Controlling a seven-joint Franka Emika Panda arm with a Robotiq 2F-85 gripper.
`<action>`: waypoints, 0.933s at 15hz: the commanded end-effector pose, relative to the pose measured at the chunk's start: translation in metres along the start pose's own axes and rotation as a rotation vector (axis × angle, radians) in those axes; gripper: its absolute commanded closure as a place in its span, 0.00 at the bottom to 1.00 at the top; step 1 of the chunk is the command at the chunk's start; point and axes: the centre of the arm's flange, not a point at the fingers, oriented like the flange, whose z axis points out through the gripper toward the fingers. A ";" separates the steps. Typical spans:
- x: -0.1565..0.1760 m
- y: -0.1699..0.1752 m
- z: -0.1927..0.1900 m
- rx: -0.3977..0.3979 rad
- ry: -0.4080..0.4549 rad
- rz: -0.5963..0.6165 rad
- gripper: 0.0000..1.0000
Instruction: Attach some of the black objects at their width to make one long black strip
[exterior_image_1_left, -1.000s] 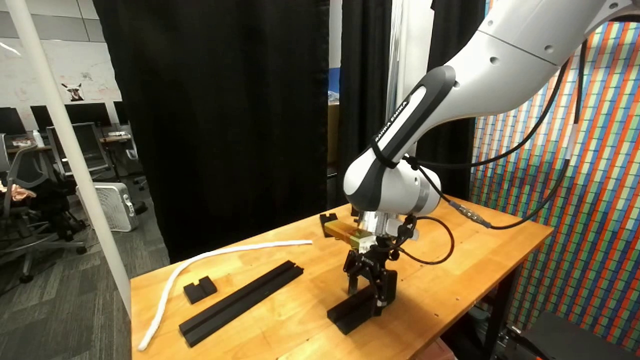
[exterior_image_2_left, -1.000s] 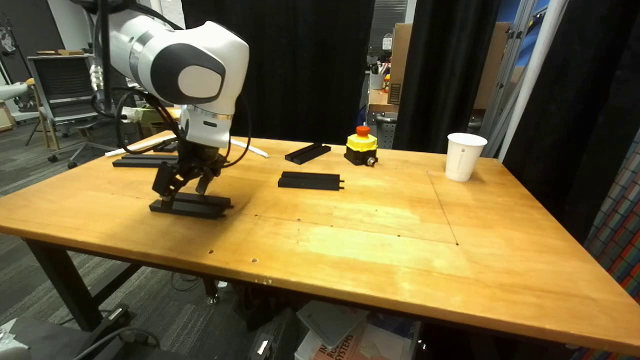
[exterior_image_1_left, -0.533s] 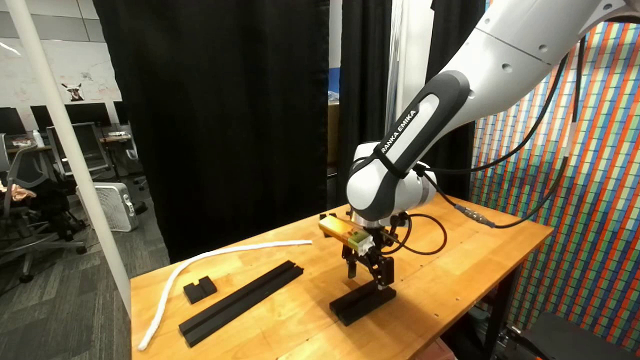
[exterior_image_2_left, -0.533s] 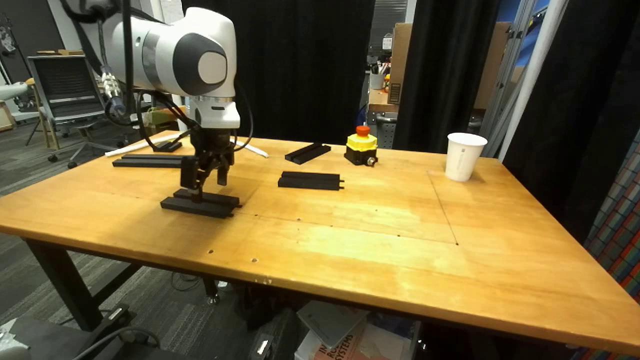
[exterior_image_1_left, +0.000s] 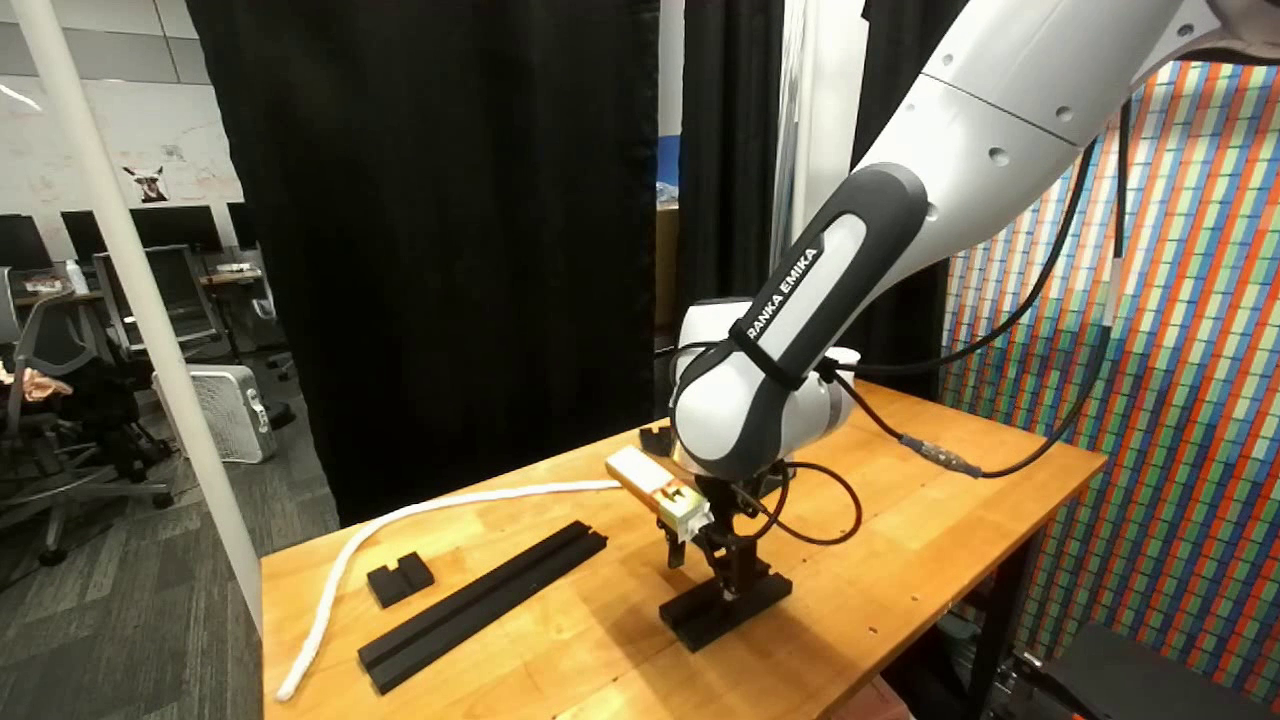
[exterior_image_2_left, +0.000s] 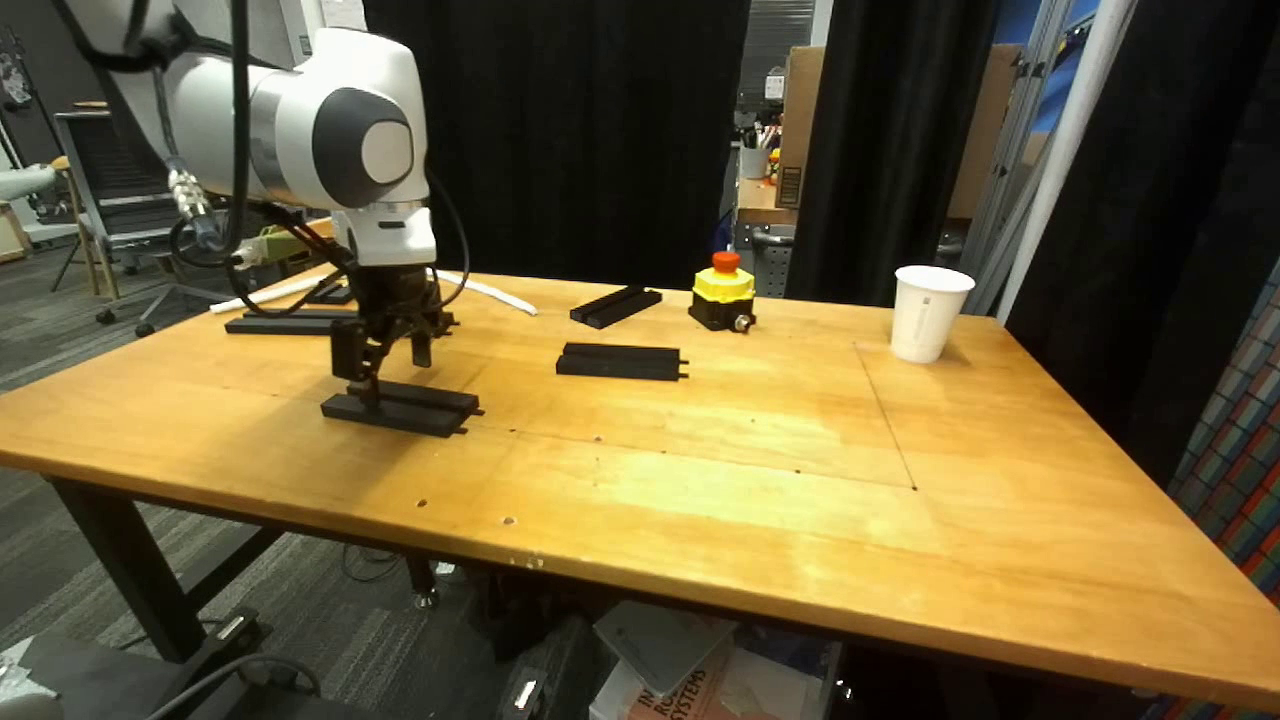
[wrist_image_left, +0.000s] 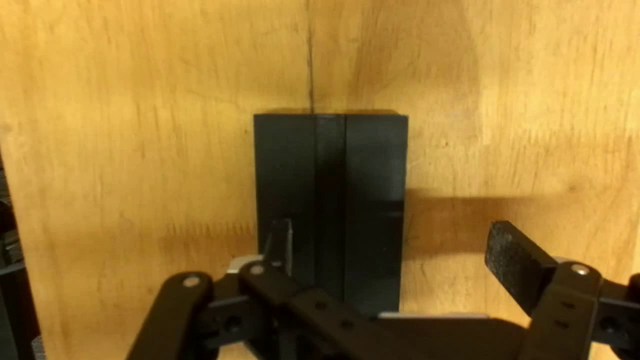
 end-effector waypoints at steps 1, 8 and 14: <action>-0.013 0.012 -0.007 0.003 0.008 0.023 0.00; -0.047 0.015 -0.019 -0.021 0.032 0.023 0.00; -0.073 0.026 -0.007 -0.019 0.005 0.026 0.00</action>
